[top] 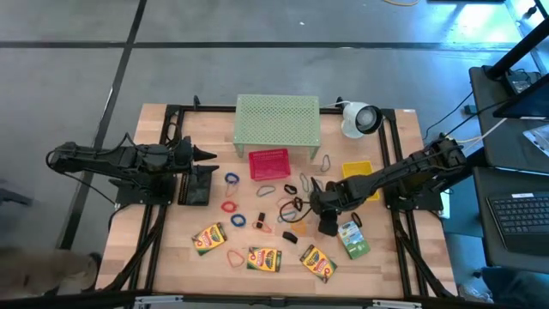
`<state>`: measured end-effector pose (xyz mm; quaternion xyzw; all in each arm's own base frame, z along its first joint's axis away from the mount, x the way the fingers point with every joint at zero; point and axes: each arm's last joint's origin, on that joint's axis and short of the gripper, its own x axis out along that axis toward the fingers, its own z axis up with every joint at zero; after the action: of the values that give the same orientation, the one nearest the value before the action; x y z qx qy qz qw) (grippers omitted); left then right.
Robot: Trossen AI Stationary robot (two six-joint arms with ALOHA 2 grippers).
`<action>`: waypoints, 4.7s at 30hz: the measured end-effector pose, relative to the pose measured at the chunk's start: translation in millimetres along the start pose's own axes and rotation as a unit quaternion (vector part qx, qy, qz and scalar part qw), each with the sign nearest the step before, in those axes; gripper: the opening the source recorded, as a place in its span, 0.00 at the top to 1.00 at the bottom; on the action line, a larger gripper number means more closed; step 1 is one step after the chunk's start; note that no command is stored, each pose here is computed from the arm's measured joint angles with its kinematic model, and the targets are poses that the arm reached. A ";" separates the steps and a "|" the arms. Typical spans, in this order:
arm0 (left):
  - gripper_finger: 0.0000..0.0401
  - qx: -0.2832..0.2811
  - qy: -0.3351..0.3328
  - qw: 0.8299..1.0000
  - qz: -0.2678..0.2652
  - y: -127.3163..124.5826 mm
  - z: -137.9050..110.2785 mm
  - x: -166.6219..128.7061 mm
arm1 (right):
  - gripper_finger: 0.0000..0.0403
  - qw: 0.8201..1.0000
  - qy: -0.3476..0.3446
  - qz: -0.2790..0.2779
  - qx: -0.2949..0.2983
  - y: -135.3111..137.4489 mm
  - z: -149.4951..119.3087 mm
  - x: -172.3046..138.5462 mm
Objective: Pick & Place Office Desk Supplies
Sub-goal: Put the blue spring keychain into the yellow bin, then put the orange rubber band into the red bin
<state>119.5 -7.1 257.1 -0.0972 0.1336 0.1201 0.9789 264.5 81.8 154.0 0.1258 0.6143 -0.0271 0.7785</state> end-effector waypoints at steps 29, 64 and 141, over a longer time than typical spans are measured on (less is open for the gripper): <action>0.52 -0.001 0.000 1.000 0.000 0.0 0.0 -0.1 | 0.56 0.988 0.040 -0.044 -0.141 -5.8 0.1 25.7; 0.52 -0.034 -0.015 0.999 -0.029 -2.7 4.2 0.4 | 0.96 0.985 -0.108 -0.046 0.126 -0.8 27.6 -69.6; 0.52 -0.044 0.003 0.998 -0.052 -11.2 3.9 18.8 | 0.77 0.989 -0.012 -0.050 0.137 -55.8 -3.5 -90.0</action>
<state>141.0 -12.9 257.3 -0.1478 0.1263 0.0746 0.9781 228.2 18.6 230.9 0.2007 0.6006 -0.1514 0.7590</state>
